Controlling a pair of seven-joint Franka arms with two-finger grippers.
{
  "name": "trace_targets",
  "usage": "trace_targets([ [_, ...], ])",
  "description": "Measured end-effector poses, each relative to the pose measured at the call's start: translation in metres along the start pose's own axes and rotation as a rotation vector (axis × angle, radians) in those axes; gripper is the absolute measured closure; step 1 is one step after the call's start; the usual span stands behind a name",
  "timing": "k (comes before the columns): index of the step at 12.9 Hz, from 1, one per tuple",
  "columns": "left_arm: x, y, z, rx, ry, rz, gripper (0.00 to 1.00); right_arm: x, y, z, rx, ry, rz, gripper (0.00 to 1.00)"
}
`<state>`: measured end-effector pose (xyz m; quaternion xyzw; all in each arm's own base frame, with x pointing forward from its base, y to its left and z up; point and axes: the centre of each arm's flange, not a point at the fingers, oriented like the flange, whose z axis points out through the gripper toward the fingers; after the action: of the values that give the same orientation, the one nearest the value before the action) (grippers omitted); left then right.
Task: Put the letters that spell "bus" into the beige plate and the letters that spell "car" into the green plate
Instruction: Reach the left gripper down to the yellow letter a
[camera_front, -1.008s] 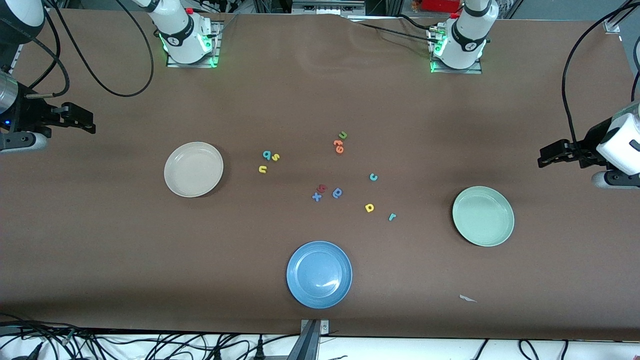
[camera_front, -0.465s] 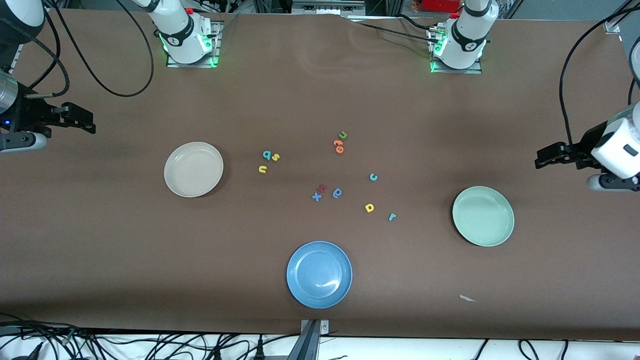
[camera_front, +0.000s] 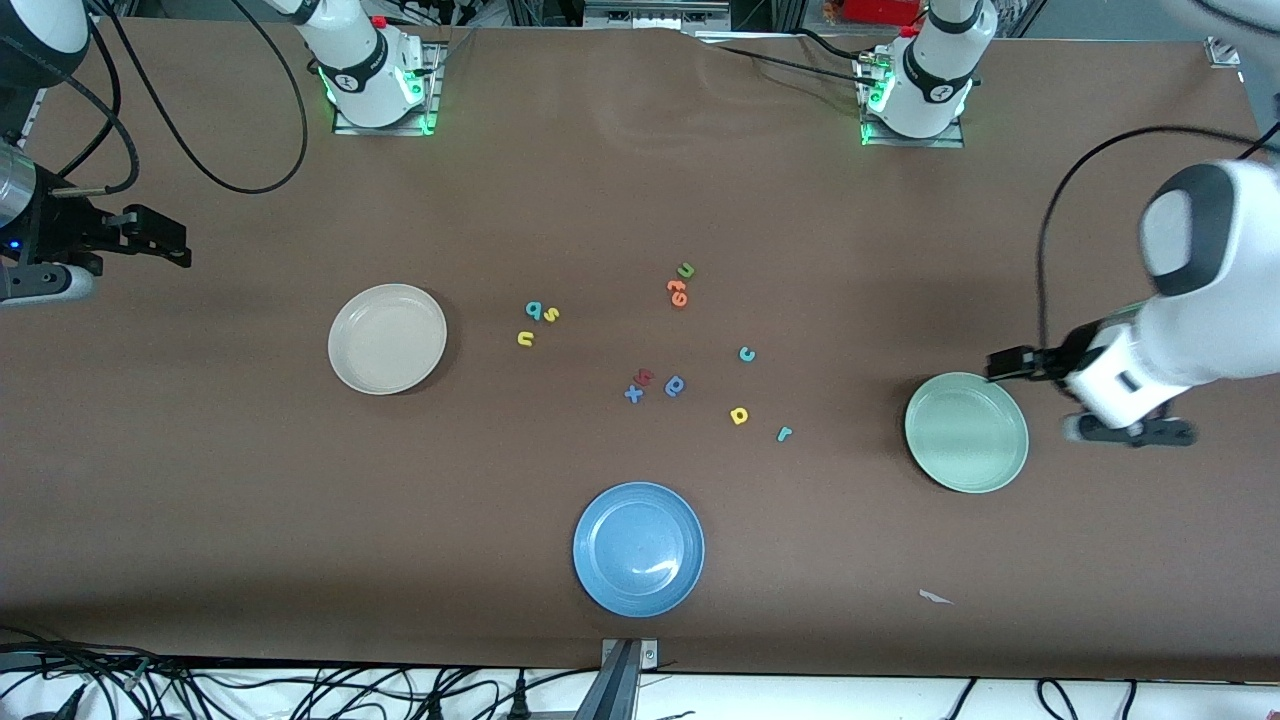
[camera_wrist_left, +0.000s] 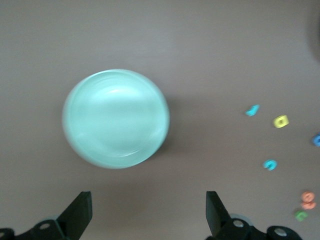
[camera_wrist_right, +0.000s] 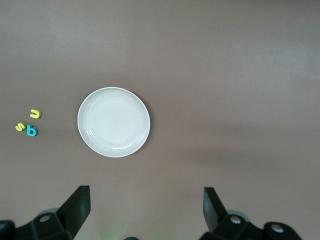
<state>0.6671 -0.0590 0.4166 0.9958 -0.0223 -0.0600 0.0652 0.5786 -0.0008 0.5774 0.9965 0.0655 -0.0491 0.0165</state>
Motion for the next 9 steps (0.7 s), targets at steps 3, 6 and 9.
trace_targets([
  [3,0.021,0.077,0.067,-0.018,0.026,0.003,0.0,0.0,-0.001,0.0,0.006,0.001,0.001,0.0],
  [6,0.025,0.15,0.128,-0.009,0.067,-0.023,0.0,0.0,-0.002,0.0,0.016,0.003,0.006,0.0],
  [9,0.018,0.198,0.176,-0.003,0.066,-0.142,0.0,0.001,-0.003,0.0,0.022,0.006,0.007,0.0],
])
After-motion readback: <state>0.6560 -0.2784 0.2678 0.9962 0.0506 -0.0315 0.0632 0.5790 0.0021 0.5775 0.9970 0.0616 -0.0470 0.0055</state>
